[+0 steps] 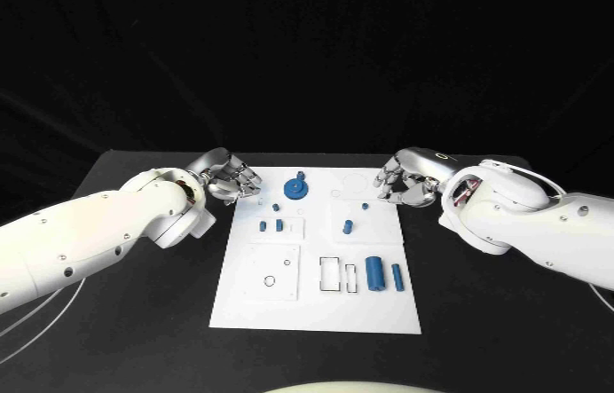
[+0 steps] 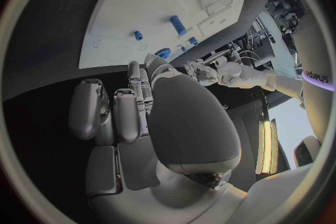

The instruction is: Assemble the parts on the task board

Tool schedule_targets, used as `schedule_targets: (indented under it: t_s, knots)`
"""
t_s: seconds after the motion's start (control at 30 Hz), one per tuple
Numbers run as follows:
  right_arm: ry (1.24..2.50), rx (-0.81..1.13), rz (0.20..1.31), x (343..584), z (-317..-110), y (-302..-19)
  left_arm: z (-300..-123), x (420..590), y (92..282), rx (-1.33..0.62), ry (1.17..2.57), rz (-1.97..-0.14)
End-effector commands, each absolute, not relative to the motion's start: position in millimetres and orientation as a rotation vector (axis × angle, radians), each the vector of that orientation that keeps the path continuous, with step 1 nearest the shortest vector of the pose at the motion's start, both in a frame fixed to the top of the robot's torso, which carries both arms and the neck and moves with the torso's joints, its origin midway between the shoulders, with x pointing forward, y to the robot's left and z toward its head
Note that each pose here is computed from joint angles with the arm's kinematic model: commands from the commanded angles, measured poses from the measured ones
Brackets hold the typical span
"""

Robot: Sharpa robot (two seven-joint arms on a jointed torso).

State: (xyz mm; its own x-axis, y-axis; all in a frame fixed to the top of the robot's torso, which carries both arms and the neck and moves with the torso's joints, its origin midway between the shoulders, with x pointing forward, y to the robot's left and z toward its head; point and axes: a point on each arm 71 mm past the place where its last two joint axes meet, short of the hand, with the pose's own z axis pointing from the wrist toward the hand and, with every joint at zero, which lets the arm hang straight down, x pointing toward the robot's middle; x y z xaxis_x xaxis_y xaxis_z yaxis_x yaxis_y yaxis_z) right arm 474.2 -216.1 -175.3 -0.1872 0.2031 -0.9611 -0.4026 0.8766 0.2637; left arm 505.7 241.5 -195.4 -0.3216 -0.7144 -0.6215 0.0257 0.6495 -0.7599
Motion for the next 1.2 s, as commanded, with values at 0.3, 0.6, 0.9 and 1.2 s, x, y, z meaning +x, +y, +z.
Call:
schedule_targets:
  t_s: [0.3, 0.6, 0.9, 1.2]
  knots:
    - [1.686, -0.364, 0.338, 477, -197, -196, -182.5, 491.1, 248.3, -1.15, 1.474, -1.318]
    - [1.69, -0.389, 0.34, 479, -203, -184, -178.3, 483.4, 250.7, -1.196, 1.44, -1.366]
    - [1.703, -0.402, 0.343, 482, -209, -176, -177.1, 480.7, 250.1, -1.211, 1.433, -1.383]
    - [1.721, -0.408, 0.345, 485, -215, -173, -176.6, 479.4, 248.7, -1.211, 1.439, -1.393]
